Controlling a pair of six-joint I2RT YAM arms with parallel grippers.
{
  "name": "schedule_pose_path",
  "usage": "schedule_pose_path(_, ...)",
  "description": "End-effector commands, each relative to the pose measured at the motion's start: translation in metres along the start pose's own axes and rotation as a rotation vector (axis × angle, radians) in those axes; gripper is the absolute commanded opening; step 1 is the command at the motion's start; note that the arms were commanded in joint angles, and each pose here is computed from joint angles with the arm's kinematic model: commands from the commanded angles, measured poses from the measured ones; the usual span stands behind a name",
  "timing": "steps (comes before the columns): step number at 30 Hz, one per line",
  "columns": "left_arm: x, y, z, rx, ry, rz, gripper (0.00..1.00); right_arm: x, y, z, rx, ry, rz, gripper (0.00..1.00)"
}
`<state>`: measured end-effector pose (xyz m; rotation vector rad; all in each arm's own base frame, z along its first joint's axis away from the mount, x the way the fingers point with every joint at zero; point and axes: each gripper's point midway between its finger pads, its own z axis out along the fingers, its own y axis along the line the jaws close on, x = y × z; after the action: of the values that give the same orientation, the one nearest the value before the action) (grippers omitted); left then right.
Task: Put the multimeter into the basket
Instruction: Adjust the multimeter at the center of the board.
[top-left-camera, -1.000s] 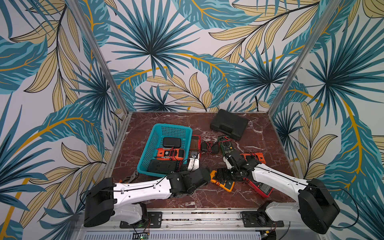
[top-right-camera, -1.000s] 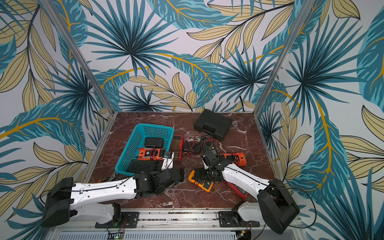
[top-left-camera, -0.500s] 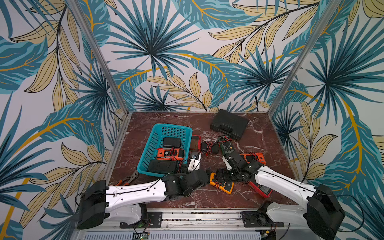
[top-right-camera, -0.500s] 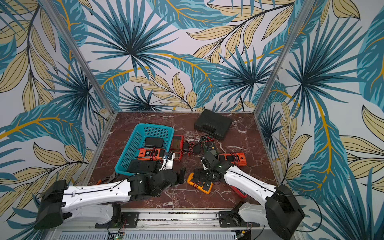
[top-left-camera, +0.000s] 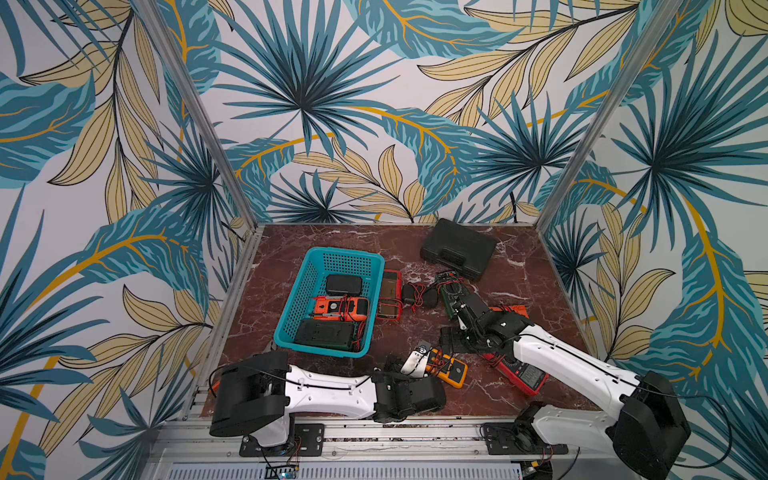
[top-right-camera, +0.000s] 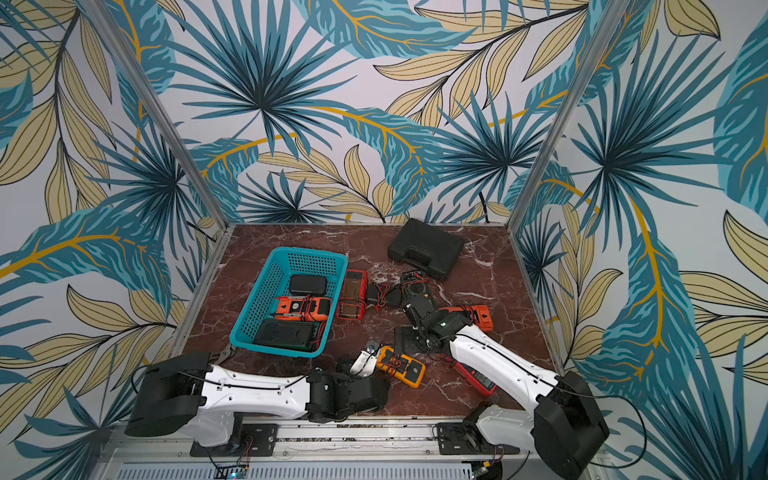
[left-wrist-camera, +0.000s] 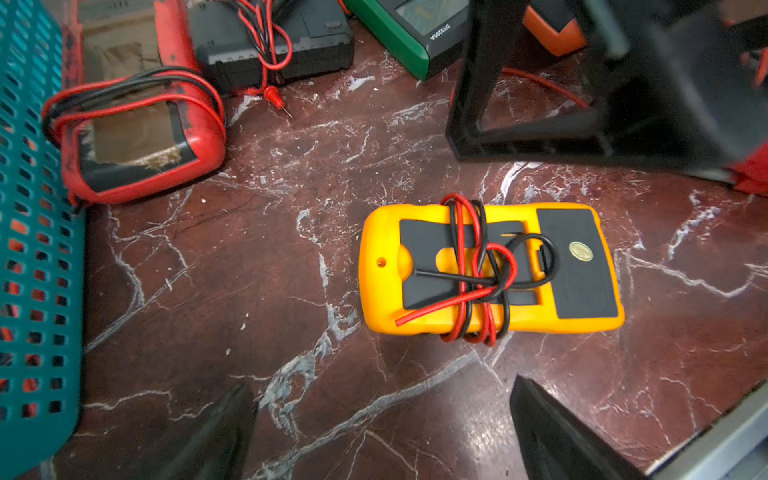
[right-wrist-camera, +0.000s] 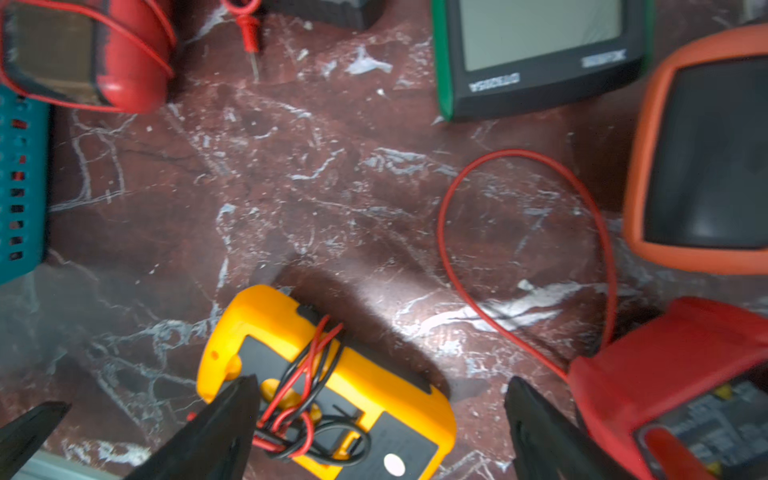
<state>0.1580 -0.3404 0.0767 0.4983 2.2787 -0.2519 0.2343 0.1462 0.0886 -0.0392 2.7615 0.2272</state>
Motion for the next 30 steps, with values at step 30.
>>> schedule_pose_path(30, -0.056, 0.062, 0.029, -0.063, 0.014, -0.17, 1.0, 0.032, -0.006, 0.005, -0.009, 0.052, 0.093, 0.99)
